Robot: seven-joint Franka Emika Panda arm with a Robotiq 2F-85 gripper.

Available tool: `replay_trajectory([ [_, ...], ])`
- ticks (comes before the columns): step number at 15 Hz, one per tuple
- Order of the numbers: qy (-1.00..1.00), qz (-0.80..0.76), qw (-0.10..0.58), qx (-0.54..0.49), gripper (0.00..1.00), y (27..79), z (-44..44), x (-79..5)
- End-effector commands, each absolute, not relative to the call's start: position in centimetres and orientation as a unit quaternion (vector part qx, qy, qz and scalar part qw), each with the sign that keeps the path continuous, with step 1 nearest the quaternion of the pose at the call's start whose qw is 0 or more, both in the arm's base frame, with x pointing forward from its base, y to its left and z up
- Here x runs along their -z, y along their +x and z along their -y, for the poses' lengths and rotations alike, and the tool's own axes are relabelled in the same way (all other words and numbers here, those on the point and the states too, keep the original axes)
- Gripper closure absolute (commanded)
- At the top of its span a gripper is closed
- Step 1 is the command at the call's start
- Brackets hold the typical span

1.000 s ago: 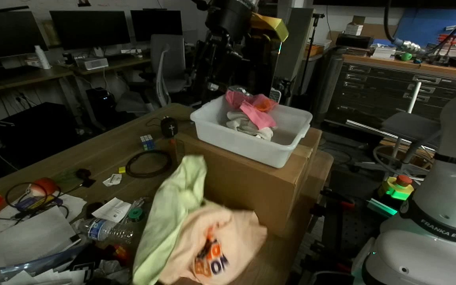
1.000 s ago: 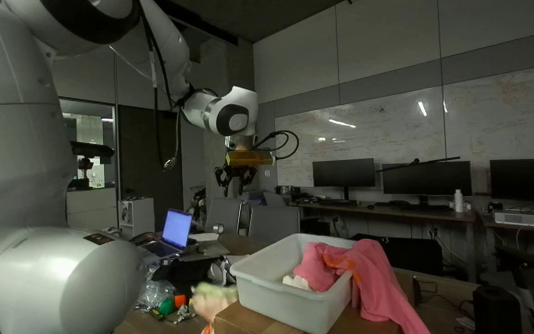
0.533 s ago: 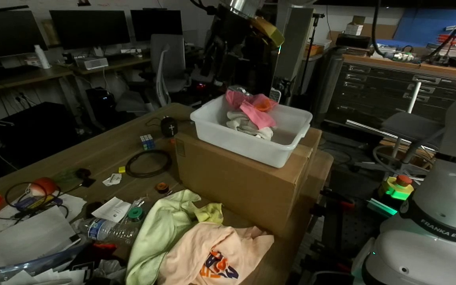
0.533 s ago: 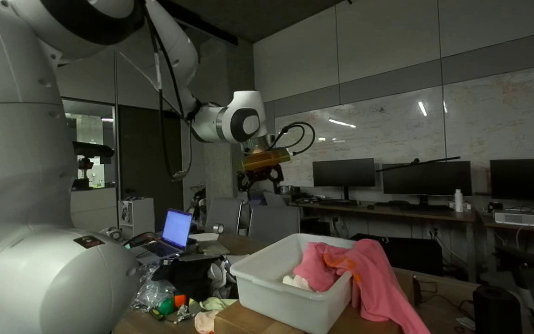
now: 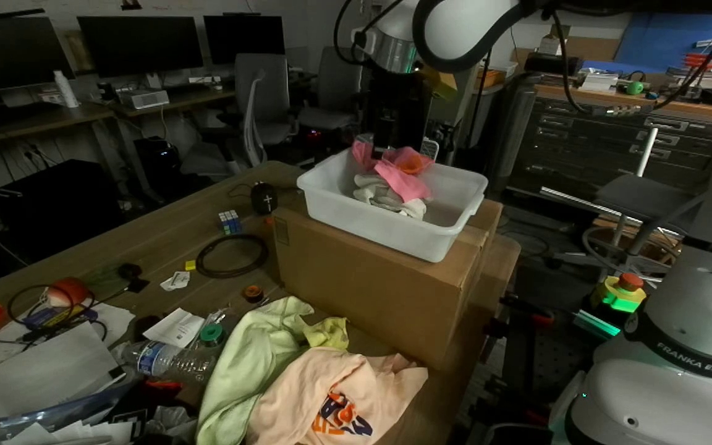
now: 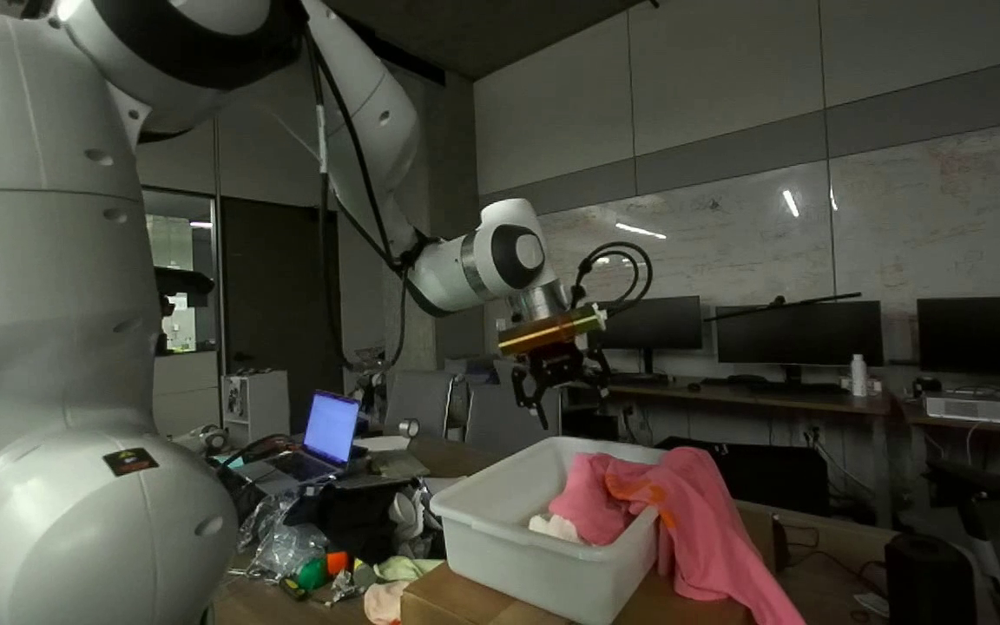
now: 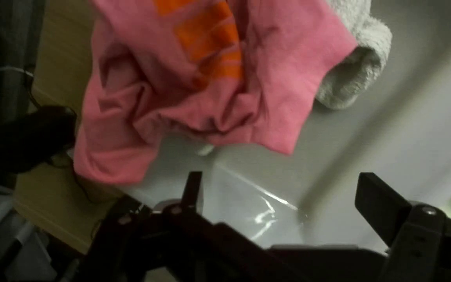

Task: Remove the clothes and towels from the bowl and put them on the table

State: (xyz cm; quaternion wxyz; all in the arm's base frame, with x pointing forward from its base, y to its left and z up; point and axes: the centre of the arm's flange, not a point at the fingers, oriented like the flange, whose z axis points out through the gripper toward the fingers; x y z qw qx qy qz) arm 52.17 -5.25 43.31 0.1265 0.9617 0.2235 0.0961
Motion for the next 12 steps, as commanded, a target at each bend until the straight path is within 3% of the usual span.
replay_trajectory([
  [1,0.979,-0.144,0.138,-0.04,0.0,53.6,7.0,-41.8],
  [7,0.99,-0.088,0.111,0.026,0.0,54.2,8.7,-38.9],
  [12,0.993,-0.08,0.085,0.023,0.0,55.1,9.9,-37.6],
])
